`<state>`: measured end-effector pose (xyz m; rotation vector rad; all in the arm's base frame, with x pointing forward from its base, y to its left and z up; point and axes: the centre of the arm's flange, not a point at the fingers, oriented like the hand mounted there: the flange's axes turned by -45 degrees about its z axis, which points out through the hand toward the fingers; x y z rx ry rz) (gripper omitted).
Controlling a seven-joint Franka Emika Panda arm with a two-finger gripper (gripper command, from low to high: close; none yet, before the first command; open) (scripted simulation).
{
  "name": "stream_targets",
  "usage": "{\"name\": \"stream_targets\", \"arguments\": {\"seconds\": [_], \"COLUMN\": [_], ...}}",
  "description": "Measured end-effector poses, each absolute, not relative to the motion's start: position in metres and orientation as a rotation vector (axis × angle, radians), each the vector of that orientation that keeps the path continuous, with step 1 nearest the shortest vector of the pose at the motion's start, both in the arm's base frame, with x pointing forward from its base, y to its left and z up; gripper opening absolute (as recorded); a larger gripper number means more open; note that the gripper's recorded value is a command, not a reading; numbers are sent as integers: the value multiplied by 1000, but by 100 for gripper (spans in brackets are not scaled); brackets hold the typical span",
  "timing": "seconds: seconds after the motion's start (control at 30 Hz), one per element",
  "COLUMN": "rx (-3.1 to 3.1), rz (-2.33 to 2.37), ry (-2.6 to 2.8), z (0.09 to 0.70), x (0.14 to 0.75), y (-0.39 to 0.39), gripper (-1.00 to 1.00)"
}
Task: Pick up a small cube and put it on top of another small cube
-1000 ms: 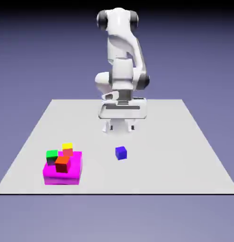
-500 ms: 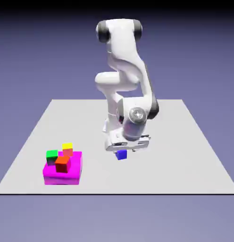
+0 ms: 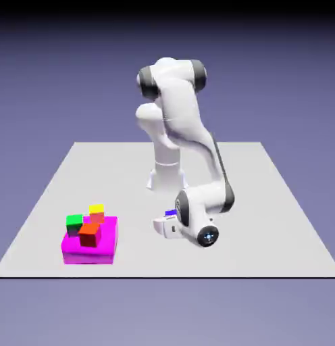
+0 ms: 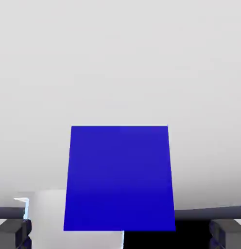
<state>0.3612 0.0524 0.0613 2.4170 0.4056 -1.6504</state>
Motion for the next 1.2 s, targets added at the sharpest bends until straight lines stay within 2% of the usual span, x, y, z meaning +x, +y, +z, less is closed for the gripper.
{"name": "stream_targets", "arguments": {"seconds": [0.07,0.23,0.5,0.77,0.83,0.97,1.0,1.07,1.2], "rx": [2418,2418,2353,2180,2174,2175,2175,2174,2173], "rz": [-1651,-1652,-1513,-1484,-1485,-1486,-1486,-1485,-1484], "ry": [405,404,690,797,798,798,798,799,799], "z": [61,99,150,237,240,203,202,202,239], "x": [361,405,516,594,595,561,560,560,595], "y": [53,68,-31,-148,-152,-181,-182,-182,-153], "gripper": [-100,-100,-100,-100,-100,-100,100,100,100]}}
